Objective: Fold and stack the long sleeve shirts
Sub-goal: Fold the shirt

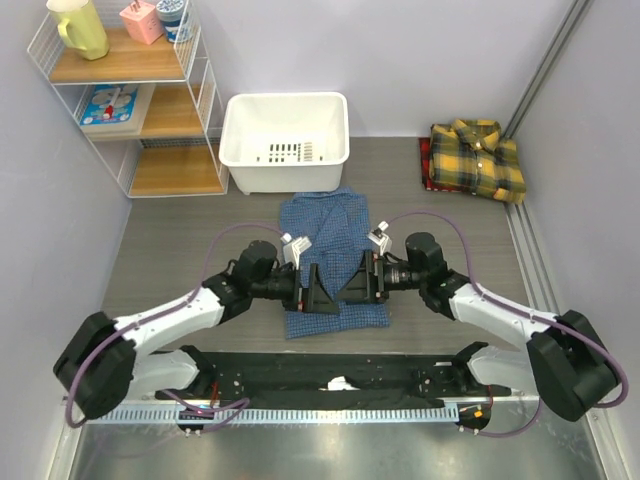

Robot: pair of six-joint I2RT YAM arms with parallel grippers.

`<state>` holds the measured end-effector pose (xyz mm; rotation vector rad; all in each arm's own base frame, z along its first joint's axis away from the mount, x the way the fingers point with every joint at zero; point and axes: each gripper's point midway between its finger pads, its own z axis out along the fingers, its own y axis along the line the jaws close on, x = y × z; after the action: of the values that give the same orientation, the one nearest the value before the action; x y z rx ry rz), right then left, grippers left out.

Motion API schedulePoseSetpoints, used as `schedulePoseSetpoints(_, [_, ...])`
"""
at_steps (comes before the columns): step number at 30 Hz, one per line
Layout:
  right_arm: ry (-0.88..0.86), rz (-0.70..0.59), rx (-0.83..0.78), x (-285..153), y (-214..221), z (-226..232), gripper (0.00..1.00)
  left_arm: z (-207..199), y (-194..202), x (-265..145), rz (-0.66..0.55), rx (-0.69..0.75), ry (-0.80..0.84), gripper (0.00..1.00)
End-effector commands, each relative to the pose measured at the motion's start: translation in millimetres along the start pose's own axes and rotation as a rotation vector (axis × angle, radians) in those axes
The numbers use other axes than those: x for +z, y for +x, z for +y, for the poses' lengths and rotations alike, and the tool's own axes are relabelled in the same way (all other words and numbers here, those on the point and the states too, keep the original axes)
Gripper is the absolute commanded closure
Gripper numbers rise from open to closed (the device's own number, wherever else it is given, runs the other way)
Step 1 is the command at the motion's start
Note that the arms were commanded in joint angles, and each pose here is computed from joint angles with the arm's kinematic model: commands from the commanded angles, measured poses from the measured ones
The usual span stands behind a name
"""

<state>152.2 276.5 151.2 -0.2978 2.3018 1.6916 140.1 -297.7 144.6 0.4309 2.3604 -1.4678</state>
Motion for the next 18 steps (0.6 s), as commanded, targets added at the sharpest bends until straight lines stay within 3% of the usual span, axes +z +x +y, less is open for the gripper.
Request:
schedulePoseSetpoints(1, [-0.146, -0.004, 0.040, 6.0, -7.3, 24.6, 0.00, -25.5, -6.3, 16.5, -0.030, -0.186, 0.191, 0.00])
schedulePoseSetpoints(8, [-0.176, 0.125, 0.130, 10.6, 22.7, 8.4, 0.00, -7.8, 1.8, 34.1, -0.026, -0.272, 0.185, 0.00])
schedulePoseSetpoints(18, [-0.061, 0.170, 0.304, 23.1, 37.7, -70.0, 0.00, 54.8, 51.6, 34.5, 0.055, -0.285, 0.008, 0.00])
